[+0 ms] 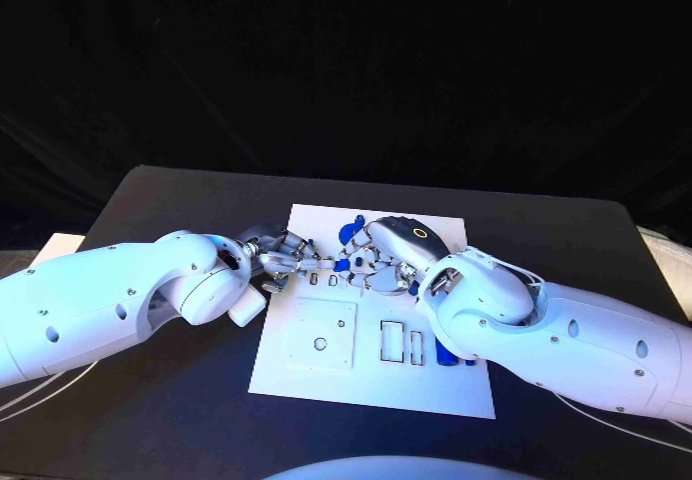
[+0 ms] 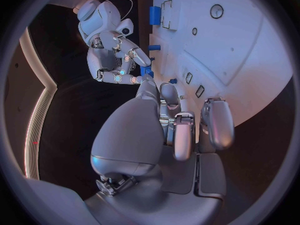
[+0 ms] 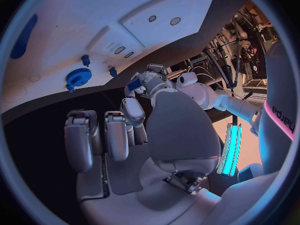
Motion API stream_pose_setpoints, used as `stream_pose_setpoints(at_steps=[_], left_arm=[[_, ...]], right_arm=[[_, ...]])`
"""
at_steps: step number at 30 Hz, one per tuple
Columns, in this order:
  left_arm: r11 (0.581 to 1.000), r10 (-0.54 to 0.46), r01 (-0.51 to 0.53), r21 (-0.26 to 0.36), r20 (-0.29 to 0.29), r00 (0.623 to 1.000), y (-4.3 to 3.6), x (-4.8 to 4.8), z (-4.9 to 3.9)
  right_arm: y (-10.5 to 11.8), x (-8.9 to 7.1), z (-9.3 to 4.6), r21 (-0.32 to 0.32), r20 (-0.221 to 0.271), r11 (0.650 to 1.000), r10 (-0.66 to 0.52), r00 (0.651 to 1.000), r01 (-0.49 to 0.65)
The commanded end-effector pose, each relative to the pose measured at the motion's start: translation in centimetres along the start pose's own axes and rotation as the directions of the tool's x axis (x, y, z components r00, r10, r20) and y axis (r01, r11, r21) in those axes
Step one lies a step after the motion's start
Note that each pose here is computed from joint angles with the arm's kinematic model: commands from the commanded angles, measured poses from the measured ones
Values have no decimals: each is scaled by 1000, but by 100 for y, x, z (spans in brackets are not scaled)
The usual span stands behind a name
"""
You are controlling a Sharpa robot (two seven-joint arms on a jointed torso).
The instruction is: Assemble the parts on the task board
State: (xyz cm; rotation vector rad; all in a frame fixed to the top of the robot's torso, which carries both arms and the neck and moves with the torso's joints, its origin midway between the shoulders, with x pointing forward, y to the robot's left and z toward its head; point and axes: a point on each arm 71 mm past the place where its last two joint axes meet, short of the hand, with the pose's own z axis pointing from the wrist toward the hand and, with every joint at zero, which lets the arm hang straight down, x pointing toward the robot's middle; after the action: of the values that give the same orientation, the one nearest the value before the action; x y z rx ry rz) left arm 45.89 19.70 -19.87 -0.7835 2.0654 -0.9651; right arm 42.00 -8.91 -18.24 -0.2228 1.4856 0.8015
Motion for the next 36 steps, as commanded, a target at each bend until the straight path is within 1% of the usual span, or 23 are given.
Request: stream_pose_setpoints(at_steps=[1, 11, 21, 36], left_arm=[[1000, 11, -11, 1, -14, 1000, -8, 24, 5], [1000, 16, -16, 1, -16, 1000, -15, 32, 15], [1000, 22, -22, 4, -14, 1000, -24, 41, 21], [1000, 21, -20, 5, -8, 1000, -23, 30, 20]], right_arm=[[43, -13, 0, -16, 15, 1000, -6, 1000, 6], [92, -16, -2, -28, 16, 1000, 0, 1000, 0], [113, -8, -1, -33, 3, 999, -1, 1000, 1], [66, 48, 12, -9, -69, 999, -35, 997, 35]])
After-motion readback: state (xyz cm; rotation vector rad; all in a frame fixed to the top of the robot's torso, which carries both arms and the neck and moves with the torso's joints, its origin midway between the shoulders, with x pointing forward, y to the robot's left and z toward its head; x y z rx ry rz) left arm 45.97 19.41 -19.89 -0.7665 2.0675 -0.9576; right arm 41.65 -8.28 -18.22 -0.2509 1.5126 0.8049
